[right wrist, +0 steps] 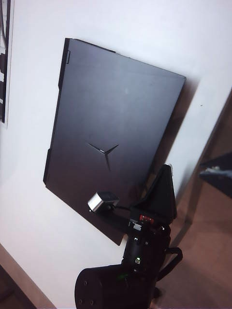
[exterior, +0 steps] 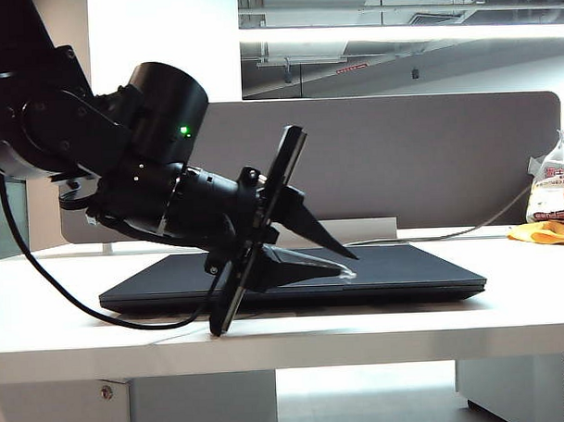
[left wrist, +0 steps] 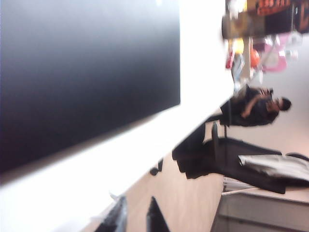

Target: Open the lid of the laptop and use the keypad to enter the password "123".

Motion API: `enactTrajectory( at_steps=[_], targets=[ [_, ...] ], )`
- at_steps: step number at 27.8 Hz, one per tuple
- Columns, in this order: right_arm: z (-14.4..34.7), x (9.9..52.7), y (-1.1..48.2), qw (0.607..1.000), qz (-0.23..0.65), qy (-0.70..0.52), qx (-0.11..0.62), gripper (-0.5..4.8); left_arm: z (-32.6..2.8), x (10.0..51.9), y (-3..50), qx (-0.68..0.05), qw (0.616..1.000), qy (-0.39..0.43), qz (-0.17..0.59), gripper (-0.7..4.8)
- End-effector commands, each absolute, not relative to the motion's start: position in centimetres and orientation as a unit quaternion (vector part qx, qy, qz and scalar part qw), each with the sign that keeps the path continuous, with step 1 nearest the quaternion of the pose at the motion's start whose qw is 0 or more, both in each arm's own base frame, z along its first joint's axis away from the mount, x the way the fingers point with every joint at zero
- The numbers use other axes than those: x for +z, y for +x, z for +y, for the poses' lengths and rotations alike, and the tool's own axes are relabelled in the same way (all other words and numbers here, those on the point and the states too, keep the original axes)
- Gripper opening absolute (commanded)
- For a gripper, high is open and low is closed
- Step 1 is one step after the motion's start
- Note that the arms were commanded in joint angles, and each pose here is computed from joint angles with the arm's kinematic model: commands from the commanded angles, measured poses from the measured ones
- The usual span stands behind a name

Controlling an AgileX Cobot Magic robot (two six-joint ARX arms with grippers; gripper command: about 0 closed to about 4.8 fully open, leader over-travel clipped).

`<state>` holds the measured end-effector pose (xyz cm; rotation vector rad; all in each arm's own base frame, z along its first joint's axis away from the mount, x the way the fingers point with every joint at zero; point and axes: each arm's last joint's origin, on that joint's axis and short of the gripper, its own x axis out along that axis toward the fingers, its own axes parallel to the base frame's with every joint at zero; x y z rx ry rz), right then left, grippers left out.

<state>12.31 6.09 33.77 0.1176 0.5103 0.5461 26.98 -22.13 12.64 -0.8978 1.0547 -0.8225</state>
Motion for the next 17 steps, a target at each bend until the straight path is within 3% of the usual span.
enactTrajectory(
  at_steps=[1,11,17],
  targets=[
    [6.0,34.0,12.2,0.93,0.246,0.056,0.265,-0.06,-21.7,12.3,26.9,-0.333,0.708,-0.403,0.474,0.58],
    [6.0,33.9,12.2,0.93,0.249,0.055,0.265,-0.06,-20.5,14.4,26.2,-0.269,0.794,-0.32,0.442,0.57],
    [6.0,33.9,12.2,0.93,0.249,0.055,0.265,-0.05,-20.1,15.2,25.7,-0.242,0.817,-0.293,0.435,0.57]
  ],
)
